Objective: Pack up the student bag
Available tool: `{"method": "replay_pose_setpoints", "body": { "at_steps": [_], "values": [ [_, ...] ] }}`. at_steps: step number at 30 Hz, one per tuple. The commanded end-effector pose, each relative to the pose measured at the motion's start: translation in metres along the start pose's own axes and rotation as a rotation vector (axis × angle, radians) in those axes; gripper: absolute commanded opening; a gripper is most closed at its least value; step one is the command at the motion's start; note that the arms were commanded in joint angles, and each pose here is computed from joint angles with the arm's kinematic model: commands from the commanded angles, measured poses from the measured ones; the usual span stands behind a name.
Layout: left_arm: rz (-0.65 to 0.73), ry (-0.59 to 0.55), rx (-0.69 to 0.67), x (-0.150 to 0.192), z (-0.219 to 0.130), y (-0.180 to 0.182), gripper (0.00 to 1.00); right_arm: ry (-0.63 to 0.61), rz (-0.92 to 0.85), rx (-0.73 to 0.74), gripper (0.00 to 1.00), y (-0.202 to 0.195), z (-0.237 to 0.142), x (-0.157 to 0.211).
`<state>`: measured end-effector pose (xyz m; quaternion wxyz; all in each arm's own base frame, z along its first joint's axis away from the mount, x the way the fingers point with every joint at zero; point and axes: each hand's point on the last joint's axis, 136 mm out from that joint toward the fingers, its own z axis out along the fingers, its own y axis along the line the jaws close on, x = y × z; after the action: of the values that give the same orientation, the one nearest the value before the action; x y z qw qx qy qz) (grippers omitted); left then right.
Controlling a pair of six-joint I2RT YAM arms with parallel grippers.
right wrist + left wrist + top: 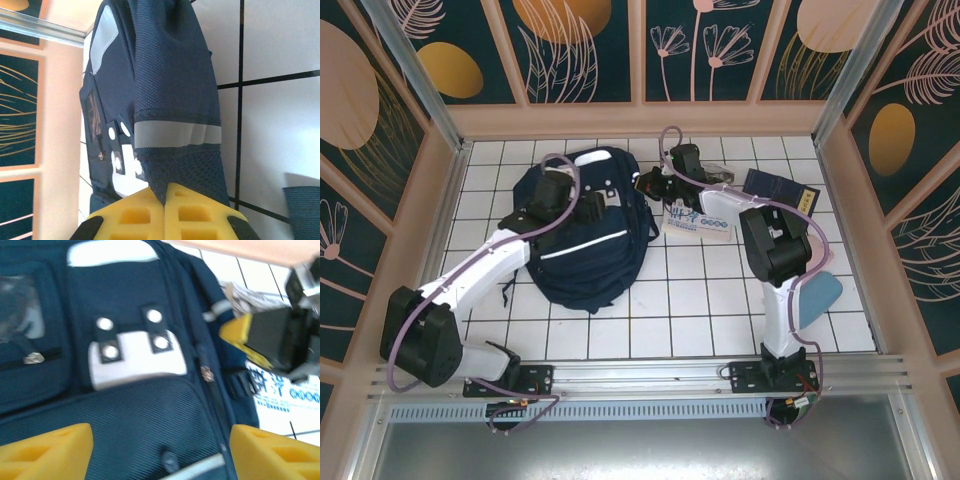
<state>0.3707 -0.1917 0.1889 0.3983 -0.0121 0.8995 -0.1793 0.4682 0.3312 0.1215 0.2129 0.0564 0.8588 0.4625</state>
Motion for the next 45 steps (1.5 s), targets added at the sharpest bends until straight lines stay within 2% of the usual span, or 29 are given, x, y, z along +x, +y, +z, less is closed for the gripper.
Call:
{"method": "replay_pose_setpoints", "body": {
  "at_steps": [1,4,7,10,12,16,24,29,30,31,32,34,37,40,45],
  "values": [
    [0.079,0.078,-0.064,0.029,0.0,-0.017,0.67,0.001,-0.003,-0.178,0.0,0.057,-0.008,-0.007],
    [0.107,0.137,-0.016,0.055,0.007,-0.048,0.65,0.024,0.023,-0.218,0.0,0.064,-0.008,-0.006],
    [0.105,0.198,0.066,0.076,0.02,-0.079,0.59,0.035,0.029,-0.248,0.0,0.071,-0.01,-0.005],
    [0.119,0.239,0.089,0.089,0.036,-0.096,0.52,0.043,0.032,-0.254,0.0,0.072,-0.012,-0.004],
    [0.137,0.255,0.04,0.092,0.047,-0.095,0.51,0.049,0.033,-0.257,0.0,0.073,-0.013,-0.002],
    [0.169,0.259,-0.174,0.088,0.064,-0.068,0.43,0.05,0.035,-0.253,0.0,0.071,-0.016,0.0],
    [0.187,0.254,-0.251,0.081,0.073,-0.064,0.35,0.053,0.037,-0.249,0.0,0.069,-0.017,0.001],
    [0.184,0.22,-0.272,0.071,0.07,-0.063,0.17,0.048,0.037,-0.231,0.0,0.064,-0.018,0.0],
    [0.184,0.211,-0.267,0.067,0.068,-0.065,0.11,0.042,0.034,-0.228,0.0,0.064,-0.019,-0.002],
    [0.184,0.202,-0.262,0.064,0.066,-0.066,0.02,0.036,0.031,-0.221,0.03,0.062,-0.02,-0.002],
    [0.183,0.189,-0.253,0.059,0.063,-0.068,0.0,0.023,0.022,-0.214,0.1,0.062,-0.023,-0.004],
    [0.19,0.166,-0.234,0.051,0.056,-0.072,0.0,-0.012,0.001,-0.178,0.33,0.058,-0.032,-0.012],
    [0.207,0.112,-0.205,0.035,0.04,-0.076,0.0,-0.068,-0.024,-0.11,0.57,0.041,-0.051,-0.022],
    [0.214,0.066,-0.135,0.019,0.021,-0.085,0.0,-0.064,-0.045,-0.076,0.61,0.022,-0.065,-0.017],
    [0.212,0.111,-0.066,0.029,0.011,-0.078,0.0,0.042,-0.139,-0.121,0.54,0.007,-0.079,0.028]
  ]
}}
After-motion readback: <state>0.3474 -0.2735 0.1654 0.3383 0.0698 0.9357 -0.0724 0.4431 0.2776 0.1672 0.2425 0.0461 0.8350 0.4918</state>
